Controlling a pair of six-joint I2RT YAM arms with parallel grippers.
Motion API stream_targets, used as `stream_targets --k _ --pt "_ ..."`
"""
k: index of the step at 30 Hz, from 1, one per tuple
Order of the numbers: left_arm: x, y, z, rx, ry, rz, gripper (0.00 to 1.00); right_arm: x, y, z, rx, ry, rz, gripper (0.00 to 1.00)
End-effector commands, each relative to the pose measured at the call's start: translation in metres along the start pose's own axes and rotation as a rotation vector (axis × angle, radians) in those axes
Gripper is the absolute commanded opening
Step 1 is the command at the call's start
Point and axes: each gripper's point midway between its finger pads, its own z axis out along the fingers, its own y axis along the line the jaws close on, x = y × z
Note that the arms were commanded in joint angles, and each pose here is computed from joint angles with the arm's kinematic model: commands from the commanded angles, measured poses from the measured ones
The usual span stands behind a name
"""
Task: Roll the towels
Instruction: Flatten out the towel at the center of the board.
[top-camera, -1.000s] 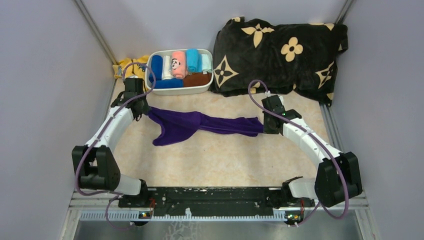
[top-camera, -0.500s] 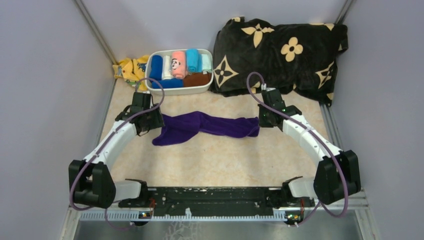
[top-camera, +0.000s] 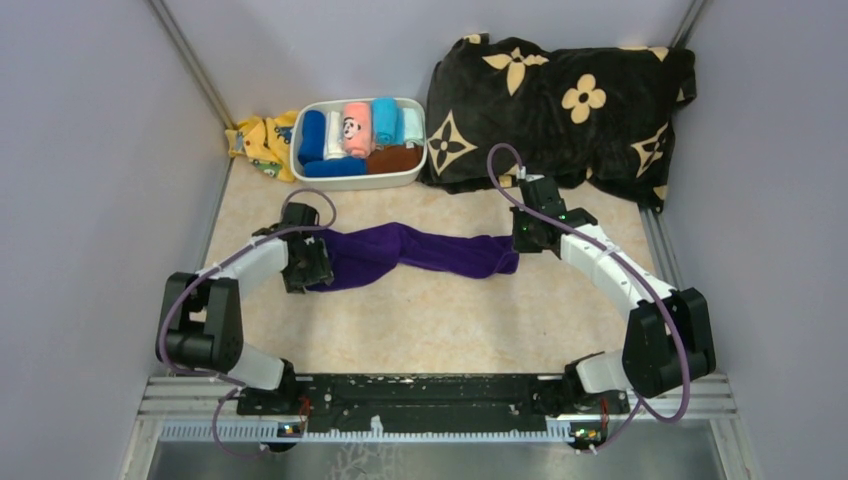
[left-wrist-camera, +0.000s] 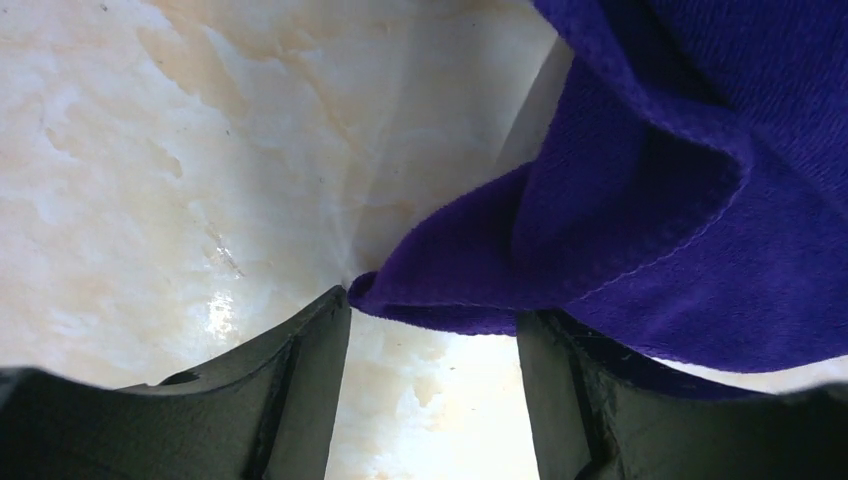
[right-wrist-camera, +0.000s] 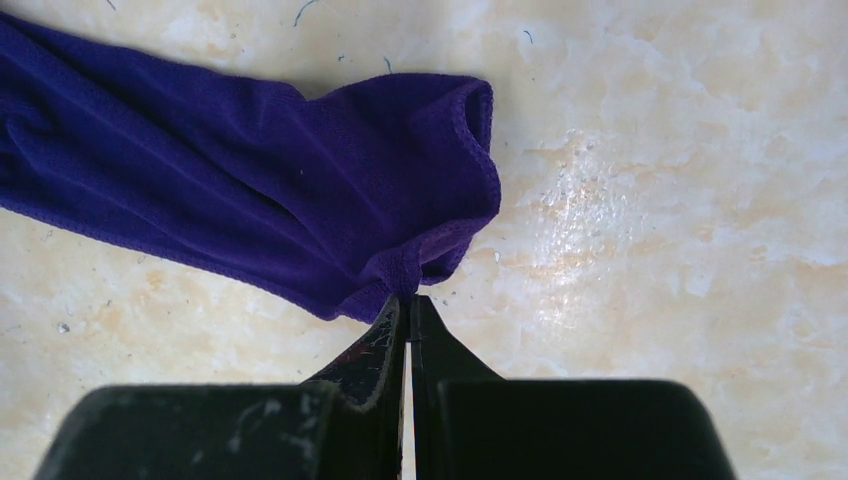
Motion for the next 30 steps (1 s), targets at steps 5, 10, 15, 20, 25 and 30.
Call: stream_targets --k 5,10,15,20,25,30 --pt "-0.023 -0.005 0.019 -0.001 0.002 -0.006 0.37 -0.016 0.003 -0.007 -0.029 -0.080 -0.015 0.00" --pt "-0.032 0.000 -0.015 0.020 -0.076 -0.027 0.00 -0.014 -0.007 -0.012 0.023 -0.073 -0.038 0.00" --pt "-0.067 0.020 -0.105 0.034 -0.319 -0.119 0.00 -0.015 -0.020 -0.023 0.085 -0.065 -0.059 0.00" --pt "-0.104 0.041 -0.194 0.023 -0.566 -0.195 0.00 -0.010 -0.024 -0.037 0.095 -0.047 -0.083 0.00" --pt "-0.140 0.047 -0.240 0.009 -0.716 -0.220 0.00 -0.006 -0.027 -0.054 0.095 -0.052 -0.089 0.00" --pt "-0.180 0.043 -0.230 -0.060 -0.768 -0.185 0.01 -0.011 -0.029 -0.068 0.100 -0.087 -0.087 0.00"
